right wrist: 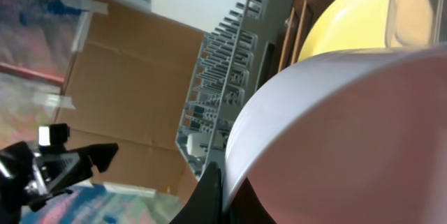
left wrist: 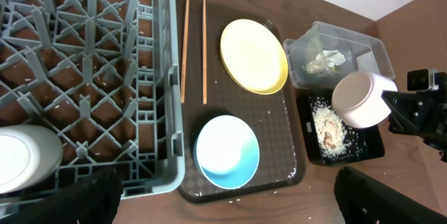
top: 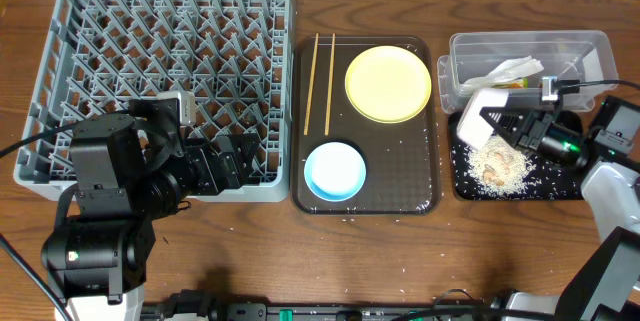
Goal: Sort waste into correct bins and load items into the dishwasher
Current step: 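Tilt the pink bowl with the right gripper to pour rice onto the black tray, then set the empty pink bowl back on the brown tray with the right gripper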
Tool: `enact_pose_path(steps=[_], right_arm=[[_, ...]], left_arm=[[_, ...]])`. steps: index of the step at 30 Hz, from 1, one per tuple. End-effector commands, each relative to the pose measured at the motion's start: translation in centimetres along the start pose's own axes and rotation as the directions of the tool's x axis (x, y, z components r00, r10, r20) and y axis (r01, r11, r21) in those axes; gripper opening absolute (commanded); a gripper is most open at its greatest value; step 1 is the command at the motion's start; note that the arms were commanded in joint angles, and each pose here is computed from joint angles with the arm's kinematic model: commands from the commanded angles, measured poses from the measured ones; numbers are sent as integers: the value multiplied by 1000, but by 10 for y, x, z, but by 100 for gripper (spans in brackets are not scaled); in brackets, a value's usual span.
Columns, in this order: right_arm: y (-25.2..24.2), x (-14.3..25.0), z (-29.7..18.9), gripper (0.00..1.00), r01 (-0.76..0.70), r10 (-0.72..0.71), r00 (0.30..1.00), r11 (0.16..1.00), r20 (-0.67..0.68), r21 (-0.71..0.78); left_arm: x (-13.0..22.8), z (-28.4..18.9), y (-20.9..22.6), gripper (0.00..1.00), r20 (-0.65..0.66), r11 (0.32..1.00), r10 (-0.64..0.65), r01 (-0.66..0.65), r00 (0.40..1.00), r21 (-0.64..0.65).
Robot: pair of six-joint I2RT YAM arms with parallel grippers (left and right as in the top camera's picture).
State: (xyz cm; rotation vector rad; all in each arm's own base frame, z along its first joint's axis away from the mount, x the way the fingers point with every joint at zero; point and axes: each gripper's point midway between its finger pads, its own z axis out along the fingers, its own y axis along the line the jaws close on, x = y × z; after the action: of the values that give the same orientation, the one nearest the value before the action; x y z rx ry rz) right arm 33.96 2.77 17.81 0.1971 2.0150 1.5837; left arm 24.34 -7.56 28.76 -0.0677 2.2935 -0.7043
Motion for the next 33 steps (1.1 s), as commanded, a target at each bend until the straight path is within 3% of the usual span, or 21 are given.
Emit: enact_pose_path(steps=[1, 2, 3, 6, 7, 9, 10, 13, 16, 17, 19, 20, 23, 25, 30, 33], right_arm=[[-26, 1, -2, 1, -236, 228, 971, 957, 64, 166], [-27, 6, -2, 1, -321, 314, 947, 932, 68, 166], [-13, 6, 0, 1, -280, 278, 960, 955, 29, 94], [30, 3, -1, 1, 21, -26, 999, 990, -38, -137], [27, 1, -1, 1, 39, -43, 999, 992, -29, -118], [0, -1, 1, 1, -219, 219, 976, 975, 12, 30], [17, 2, 8, 1, -109, 108, 994, 993, -37, -41], [34, 15, 27, 1, -36, 29, 995, 997, -100, -67], [36, 37, 66, 1, 55, -47, 986, 997, -160, 46], [26, 49, 84, 1, 94, -66, 982, 983, -177, 156], [4, 66, 104, 1, 208, -140, 967, 915, -212, 346], [-17, 77, 113, 1, 322, -218, 942, 800, -254, 506], [-35, 82, 113, 1, 476, -352, 878, 567, -325, 672], [-31, 93, 121, 1, 583, -439, 803, 438, -402, 685], [-40, 121, 117, 1, 645, -420, 753, 317, -507, 696], [-45, 136, 123, 1, 656, -380, 753, 370, -537, 658]], left_arm=[[-4, -4, -4, 98, 14, 1000, 16, -16, 1000, 7], [-4, -4, -4, 98, 14, 1000, 16, -16, 1000, 7], [-4, -4, -4, 98, 13, 1000, 16, -16, 1000, 7], [-4, -3, -3, 98, 11, 1000, 14, -14, 1000, 7], [-3, -3, -3, 98, 8, 1000, 12, -12, 1000, 6], [-3, -3, -3, 98, 8, 1000, 13, -13, 1000, 6], [-3, -3, -3, 98, 8, 1000, 13, -13, 1000, 6], [-3, -3, -3, 98, 8, 1000, 13, -13, 1000, 6], [-3, -3, -3, 98, 8, 1000, 13, -13, 1000, 6], [-3, -3, -3, 98, 8, 1000, 13, -13, 1000, 6], [-3, -3, -3, 98, 8, 1000, 13, -13, 1000, 6], [-3, -3, -3, 98, 8, 1000, 13, -13, 1000, 6], [-2, -3, -3, 98, 6, 1000, 11, -11, 1000, 6], [1, -3, -2, 98, -9, 1000, 2, -2, 1000, 3], [11, -4, 0, 98, -46, 1000, -23, 23, 999, -7], [11, -4, 0, 98, -45, 1000, -23, 23, 999, -7]])
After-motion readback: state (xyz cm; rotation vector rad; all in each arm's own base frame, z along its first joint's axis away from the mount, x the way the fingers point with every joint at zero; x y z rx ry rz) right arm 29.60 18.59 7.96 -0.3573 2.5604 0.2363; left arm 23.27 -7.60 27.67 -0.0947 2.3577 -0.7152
